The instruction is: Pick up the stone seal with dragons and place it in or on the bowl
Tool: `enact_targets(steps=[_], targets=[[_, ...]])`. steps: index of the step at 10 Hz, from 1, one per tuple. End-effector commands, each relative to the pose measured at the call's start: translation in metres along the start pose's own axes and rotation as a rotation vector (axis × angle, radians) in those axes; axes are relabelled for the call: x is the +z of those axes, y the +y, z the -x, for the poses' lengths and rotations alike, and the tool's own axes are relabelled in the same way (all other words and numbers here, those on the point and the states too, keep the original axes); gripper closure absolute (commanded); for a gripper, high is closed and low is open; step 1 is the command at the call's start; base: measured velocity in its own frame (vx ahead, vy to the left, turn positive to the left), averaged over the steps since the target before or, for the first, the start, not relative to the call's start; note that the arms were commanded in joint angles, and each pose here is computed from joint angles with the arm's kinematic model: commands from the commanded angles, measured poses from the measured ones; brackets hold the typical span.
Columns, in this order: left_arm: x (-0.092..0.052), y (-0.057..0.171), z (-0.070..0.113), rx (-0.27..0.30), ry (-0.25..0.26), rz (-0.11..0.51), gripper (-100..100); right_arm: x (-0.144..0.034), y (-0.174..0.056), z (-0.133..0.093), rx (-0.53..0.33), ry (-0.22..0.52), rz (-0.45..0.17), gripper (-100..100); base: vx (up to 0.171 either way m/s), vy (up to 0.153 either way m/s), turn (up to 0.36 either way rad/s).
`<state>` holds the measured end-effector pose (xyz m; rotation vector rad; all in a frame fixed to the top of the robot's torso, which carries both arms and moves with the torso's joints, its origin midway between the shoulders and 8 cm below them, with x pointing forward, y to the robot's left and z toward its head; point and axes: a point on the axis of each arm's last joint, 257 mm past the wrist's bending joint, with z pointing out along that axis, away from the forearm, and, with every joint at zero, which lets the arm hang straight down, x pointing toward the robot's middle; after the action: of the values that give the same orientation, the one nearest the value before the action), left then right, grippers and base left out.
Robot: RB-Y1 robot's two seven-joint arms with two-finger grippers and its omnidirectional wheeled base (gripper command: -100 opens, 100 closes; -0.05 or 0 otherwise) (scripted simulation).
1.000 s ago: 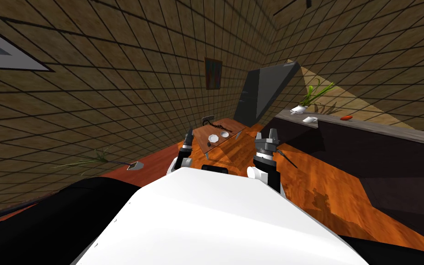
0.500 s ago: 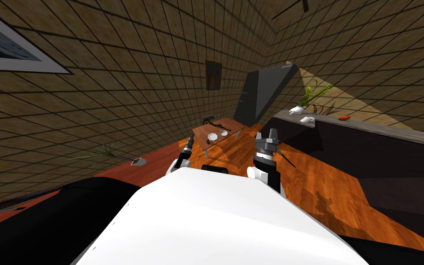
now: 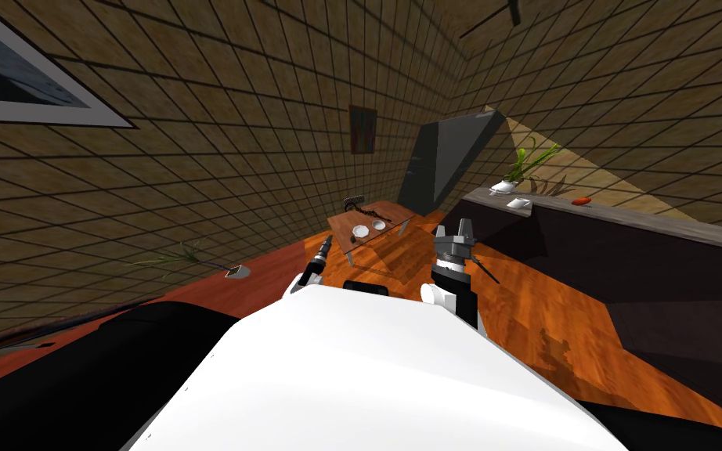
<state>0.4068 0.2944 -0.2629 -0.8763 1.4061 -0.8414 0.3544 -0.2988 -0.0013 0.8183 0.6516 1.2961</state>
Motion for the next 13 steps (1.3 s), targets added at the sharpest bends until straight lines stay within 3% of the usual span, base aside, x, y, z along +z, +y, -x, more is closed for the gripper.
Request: enact_targets(steps=[1, 2, 3, 4, 8, 13], targets=[[-0.007, 0.037, -0.013, 0.022, 0.039, 0.096, -100, 0.0, 0.0, 0.0, 0.0, 0.0, 0.0, 0, -0.055, -0.144, 0.019], [-0.008, 0.043, -0.015, 0.022, 0.044, 0.113, -100, 0.0, 0.0, 0.0, 0.0, 0.0, 0.0, 0, -0.049, -0.108, 0.012], [-0.013, 0.069, -0.021, 0.037, 0.071, 0.177, -100, 0.0, 0.0, 0.0, 0.0, 0.0, 0.0, 0, -0.04, -0.07, 0.002], [-0.014, 0.072, -0.022, 0.037, 0.073, 0.184, -100, 0.0, 0.0, 0.0, 0.0, 0.0, 0.0, 0, -0.033, -0.059, 0.003], [-0.038, 0.151, -0.039, 0.084, 0.162, 0.381, -100, 0.0, 0.0, 0.0, 0.0, 0.0, 0.0, 0, -0.019, -0.113, -0.002], [-0.063, 0.205, -0.049, 0.117, 0.228, 0.522, -100, 0.0, 0.0, 0.0, 0.0, 0.0, 0.0, 0, 0.007, -0.077, -0.007]])
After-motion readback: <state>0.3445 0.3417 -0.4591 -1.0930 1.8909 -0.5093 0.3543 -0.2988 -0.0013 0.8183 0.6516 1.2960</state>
